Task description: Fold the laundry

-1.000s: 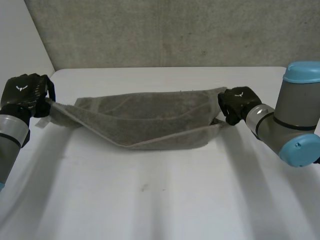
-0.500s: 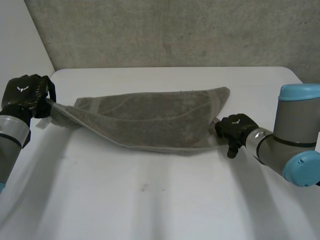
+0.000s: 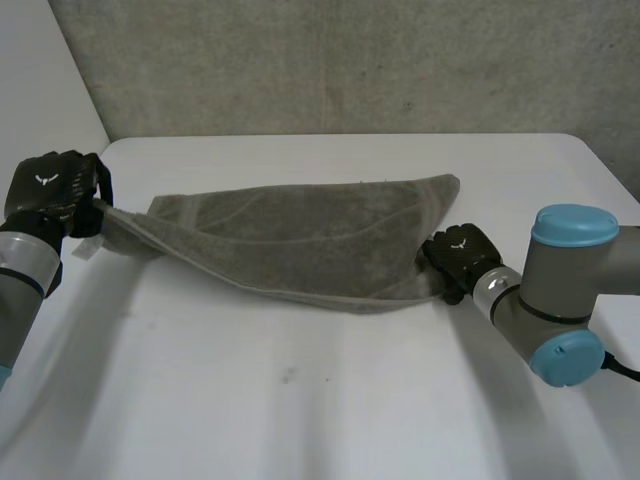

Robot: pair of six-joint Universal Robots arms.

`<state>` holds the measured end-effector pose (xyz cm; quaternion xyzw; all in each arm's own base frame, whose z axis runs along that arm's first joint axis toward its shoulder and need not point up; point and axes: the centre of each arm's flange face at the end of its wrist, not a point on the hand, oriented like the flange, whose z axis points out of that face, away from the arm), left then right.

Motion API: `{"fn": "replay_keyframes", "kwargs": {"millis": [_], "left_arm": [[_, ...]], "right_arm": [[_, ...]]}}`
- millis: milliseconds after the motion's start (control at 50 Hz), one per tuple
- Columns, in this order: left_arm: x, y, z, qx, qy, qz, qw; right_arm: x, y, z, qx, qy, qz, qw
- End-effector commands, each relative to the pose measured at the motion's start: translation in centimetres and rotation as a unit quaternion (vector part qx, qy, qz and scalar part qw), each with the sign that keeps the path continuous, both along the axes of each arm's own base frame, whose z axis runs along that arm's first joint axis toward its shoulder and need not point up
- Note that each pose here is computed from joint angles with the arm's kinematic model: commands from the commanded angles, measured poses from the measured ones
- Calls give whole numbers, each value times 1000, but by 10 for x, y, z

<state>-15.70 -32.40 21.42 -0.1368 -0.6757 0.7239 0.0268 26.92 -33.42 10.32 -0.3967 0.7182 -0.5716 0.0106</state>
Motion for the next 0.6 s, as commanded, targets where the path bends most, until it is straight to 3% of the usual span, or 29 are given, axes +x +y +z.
{"fn": "replay_keyframes", "kwargs": {"millis": [20,240,400,440,520,600], "left_arm": [[0,0,-1,1,0,-1,1000],[-2,1,1,0,0,-2,1000],[-10,15,-2,29,-6,-16,999],[-10,26,0,50,-17,-18,998],[-8,43,4,76,-41,-16,996],[-5,78,12,110,-90,-21,990]], "right_arm": [[3,-13,13,-37,-10,-11,999],[-1,-19,86,-94,-85,-52,991],[-21,7,96,-25,25,-45,998],[-48,11,98,9,85,-62,994],[-76,18,104,44,133,-84,987],[-104,51,123,95,192,-87,973]]}}
